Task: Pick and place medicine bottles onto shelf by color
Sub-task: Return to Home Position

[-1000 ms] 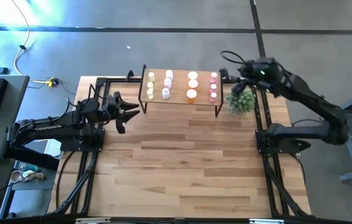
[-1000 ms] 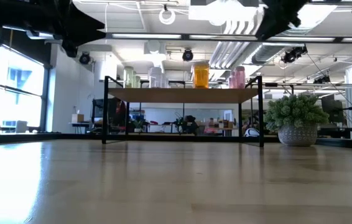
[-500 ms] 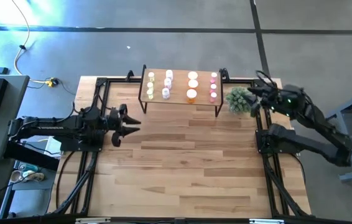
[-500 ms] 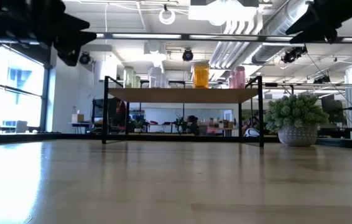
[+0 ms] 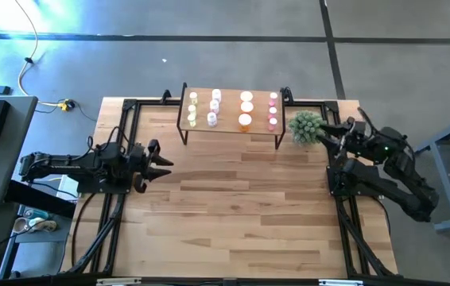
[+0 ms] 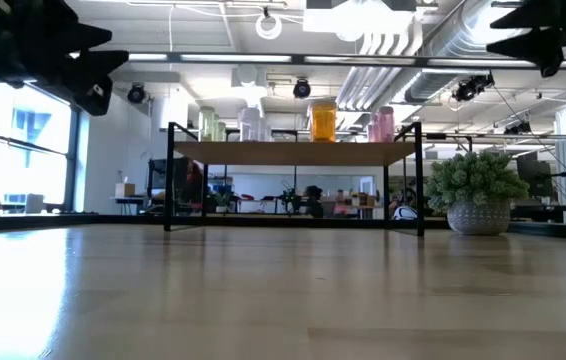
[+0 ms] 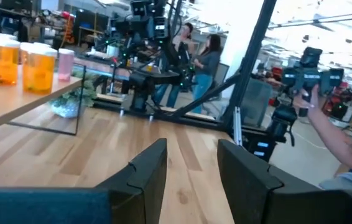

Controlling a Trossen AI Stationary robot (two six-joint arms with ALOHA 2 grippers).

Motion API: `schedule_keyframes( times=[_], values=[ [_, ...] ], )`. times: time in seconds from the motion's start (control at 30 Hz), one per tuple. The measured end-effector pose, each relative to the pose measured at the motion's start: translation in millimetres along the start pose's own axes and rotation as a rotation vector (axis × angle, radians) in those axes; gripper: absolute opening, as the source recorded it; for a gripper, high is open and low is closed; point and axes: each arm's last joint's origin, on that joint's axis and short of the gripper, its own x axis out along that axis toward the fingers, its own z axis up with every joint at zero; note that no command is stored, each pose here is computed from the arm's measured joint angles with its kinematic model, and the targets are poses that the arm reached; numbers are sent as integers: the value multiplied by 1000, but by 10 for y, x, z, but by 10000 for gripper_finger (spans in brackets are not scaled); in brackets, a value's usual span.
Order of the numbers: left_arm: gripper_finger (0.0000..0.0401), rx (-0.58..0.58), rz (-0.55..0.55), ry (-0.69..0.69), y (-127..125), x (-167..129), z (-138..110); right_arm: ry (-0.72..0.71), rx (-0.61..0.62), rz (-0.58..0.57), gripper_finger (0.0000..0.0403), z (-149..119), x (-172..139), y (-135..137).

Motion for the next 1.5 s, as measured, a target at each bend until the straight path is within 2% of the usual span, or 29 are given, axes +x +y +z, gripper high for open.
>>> schedule_keyframes(
  times=[0.07, 0.23, 0.47, 0.6, 0.77, 1.03, 1.5],
  values=[
    [131, 0, 2, -6, 3, -19, -31, -29, 15, 21, 216, 36, 13, 10],
    [131, 0, 25, -7, 20, -56, -101, -55, 60, 128, 216, -127, 161, -22],
    [131, 33, 74, -18, 31, -80, -102, -87, 93, 205, 216, -537, 430, -116],
    [131, 50, 145, -12, 54, -92, -118, -90, 87, 257, 216, -765, 521, -131],
    [131, 40, 254, 28, 95, -107, -173, -13, 81, 296, 216, -981, 570, -124],
    [131, 132, 320, 20, 112, -111, -160, 18, 41, 348, 216, -1013, 569, -67],
    [131, 137, 322, 21, 112, -111, -160, 48, 185, 351, 216, -1016, 569, -63]
  ],
)
